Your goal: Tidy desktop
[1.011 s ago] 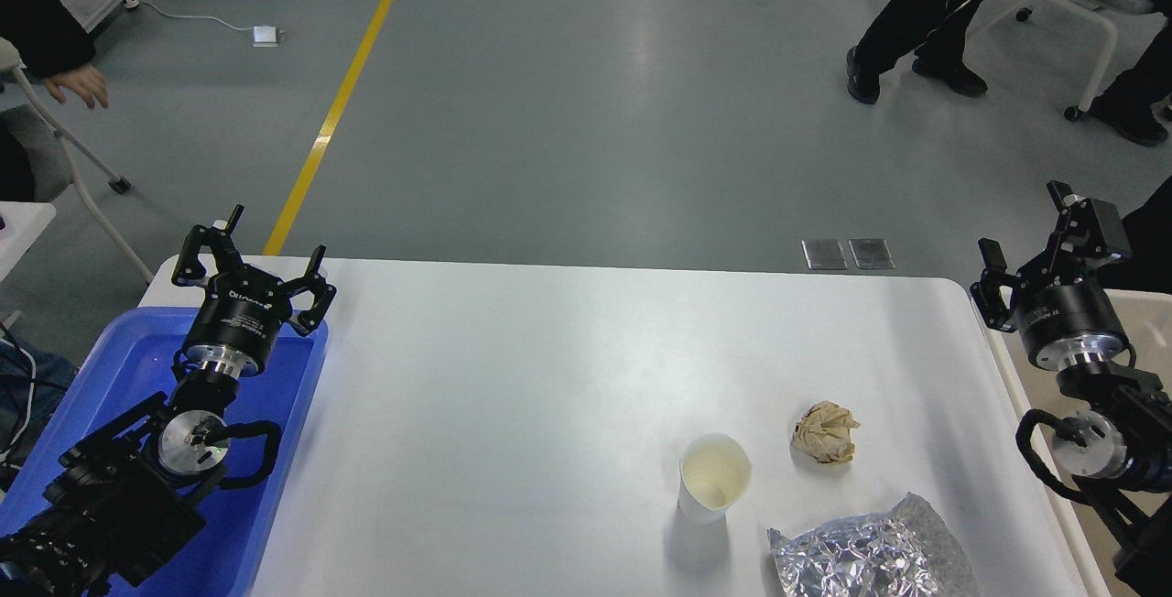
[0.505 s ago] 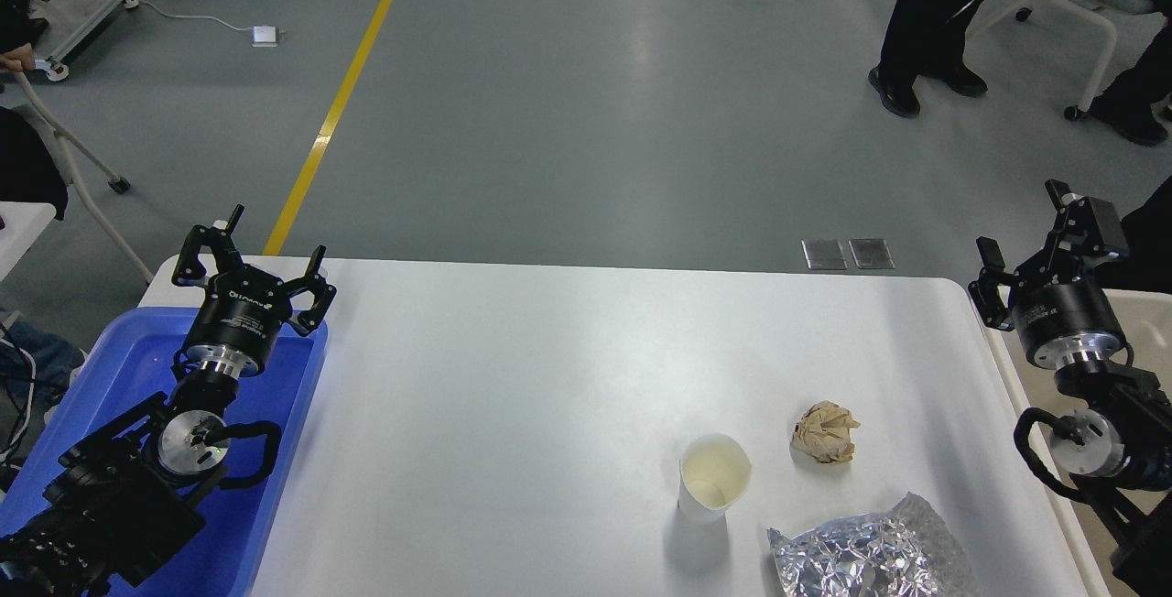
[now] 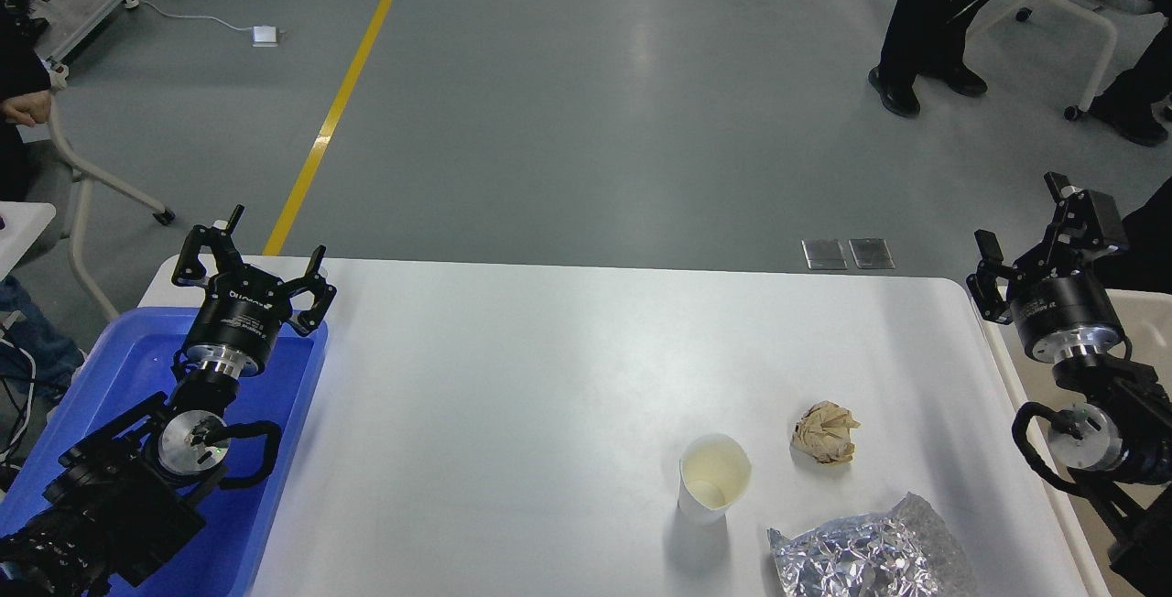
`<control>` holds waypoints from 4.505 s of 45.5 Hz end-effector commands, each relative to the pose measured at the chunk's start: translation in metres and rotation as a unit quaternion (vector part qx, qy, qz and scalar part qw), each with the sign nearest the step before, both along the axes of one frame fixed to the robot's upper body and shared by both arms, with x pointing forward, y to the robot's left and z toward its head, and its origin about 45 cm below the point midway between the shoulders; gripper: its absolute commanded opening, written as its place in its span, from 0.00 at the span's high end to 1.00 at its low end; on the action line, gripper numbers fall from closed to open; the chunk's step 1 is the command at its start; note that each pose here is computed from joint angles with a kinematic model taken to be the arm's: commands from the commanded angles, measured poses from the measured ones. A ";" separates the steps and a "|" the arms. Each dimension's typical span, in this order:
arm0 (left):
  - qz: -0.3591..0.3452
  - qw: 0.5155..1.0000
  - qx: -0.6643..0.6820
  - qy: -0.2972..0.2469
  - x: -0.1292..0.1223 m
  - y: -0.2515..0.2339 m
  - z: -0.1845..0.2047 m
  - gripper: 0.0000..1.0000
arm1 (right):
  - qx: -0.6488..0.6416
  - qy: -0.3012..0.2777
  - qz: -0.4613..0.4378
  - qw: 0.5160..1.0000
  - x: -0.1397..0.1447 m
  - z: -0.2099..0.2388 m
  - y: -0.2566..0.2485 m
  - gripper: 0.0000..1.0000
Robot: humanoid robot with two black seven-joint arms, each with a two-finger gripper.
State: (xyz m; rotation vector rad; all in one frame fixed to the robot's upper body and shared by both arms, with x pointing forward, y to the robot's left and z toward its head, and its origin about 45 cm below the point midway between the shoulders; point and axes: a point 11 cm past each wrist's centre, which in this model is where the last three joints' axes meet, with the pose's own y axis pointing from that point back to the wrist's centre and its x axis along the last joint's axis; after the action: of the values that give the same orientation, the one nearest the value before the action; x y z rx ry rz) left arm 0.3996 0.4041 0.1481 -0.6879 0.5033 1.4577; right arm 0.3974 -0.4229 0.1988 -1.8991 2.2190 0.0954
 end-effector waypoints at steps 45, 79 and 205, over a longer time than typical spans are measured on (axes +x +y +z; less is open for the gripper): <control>0.000 1.000 -0.001 0.000 0.000 0.000 0.000 0.00 | -0.029 0.025 0.007 0.999 0.005 -0.008 -0.002 0.00; 0.000 1.000 -0.001 0.000 0.000 0.000 0.000 0.00 | -0.499 0.048 0.296 0.813 0.048 0.056 0.069 0.00; 0.001 1.000 0.000 0.000 0.000 0.000 0.000 0.00 | -0.639 0.063 0.641 0.420 -0.058 -0.092 0.194 0.60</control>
State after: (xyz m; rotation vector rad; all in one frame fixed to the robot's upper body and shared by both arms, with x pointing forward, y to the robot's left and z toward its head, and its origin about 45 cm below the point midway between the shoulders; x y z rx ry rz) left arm 0.3996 0.4041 0.1482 -0.6898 0.5038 1.4573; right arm 0.3385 -0.2318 0.1107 -3.7083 -0.3138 -1.5856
